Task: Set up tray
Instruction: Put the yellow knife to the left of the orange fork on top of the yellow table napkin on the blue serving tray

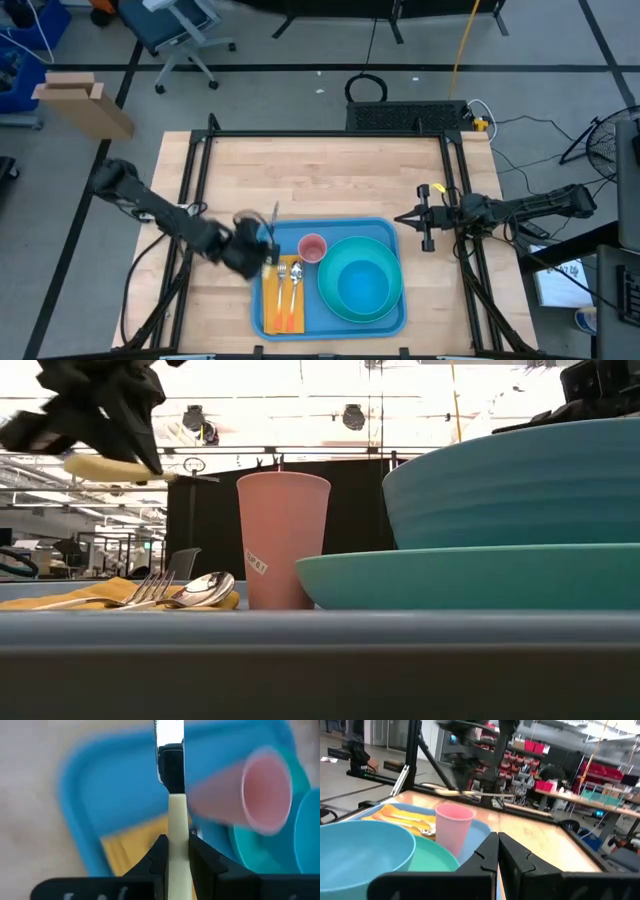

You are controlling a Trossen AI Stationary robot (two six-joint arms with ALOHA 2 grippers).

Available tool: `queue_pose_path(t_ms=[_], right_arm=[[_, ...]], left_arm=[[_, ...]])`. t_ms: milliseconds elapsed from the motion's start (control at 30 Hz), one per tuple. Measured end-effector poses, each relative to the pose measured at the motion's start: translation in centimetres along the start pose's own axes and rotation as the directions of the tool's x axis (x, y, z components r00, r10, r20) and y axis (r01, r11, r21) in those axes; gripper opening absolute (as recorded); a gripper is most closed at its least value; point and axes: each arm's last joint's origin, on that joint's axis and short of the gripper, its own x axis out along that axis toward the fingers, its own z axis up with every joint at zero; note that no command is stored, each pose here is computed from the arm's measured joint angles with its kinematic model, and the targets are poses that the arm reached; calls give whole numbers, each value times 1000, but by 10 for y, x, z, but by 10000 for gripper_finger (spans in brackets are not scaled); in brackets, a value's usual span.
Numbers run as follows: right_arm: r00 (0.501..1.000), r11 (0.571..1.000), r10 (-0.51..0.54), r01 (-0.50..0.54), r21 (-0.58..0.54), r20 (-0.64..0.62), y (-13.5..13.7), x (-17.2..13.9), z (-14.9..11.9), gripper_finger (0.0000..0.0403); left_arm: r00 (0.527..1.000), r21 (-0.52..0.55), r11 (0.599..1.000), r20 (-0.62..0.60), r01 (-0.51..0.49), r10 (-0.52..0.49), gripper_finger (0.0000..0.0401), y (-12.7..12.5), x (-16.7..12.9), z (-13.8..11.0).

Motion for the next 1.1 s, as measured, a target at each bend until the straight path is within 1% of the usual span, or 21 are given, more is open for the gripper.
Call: queue_pose_path(t_ms=[133,200,333,400,467,533,600,700,767,900,1033,1100], right_arm=[[999,1000,11,-11,8,-46,1,0,-4,0],[998,1000,15,-13,25,-64,1,0,-6,0],[997,998,20,-15,66,-73,2,0,-7,0],[997,996,32,-27,84,-65,2,0,-7,0],[996,994,70,-65,93,-52,3,0,-6,0],[994,990,108,-105,94,-31,4,0,-5,0],[992,989,121,-119,93,-24,4,0,-4,0],[993,990,116,-114,89,-25,4,0,-4,0],[993,990,116,-113,88,-22,4,0,-4,0],[993,990,114,-112,87,-18,4,0,-3,0],[993,990,113,-111,87,-18,4,0,-3,0],[993,990,113,-111,86,-18,4,0,-3,0]], left_arm=[[999,-49,999,-37,-21,19,49,-22,18,-43],[999,-69,997,-47,-28,24,49,-37,27,-63],[998,-89,994,-42,-56,53,49,-66,40,-93],[997,-107,992,-13,-72,71,49,-75,42,-104],[994,-125,986,4,-110,111,49,-80,42,-113],[985,-148,975,17,-165,169,49,-78,41,-122],[975,-158,963,4,-220,223,49,-72,39,-131],[968,-157,956,-30,-249,247,49,-68,36,-137],[964,-156,951,-37,-266,263,49,-69,37,-134],[939,-153,927,-36,-343,342,49,-65,39,-126],[928,-154,915,-56,-372,368,49,-64,39,-126],[919,-156,906,-66,-394,389,49,-62,44,-129]])
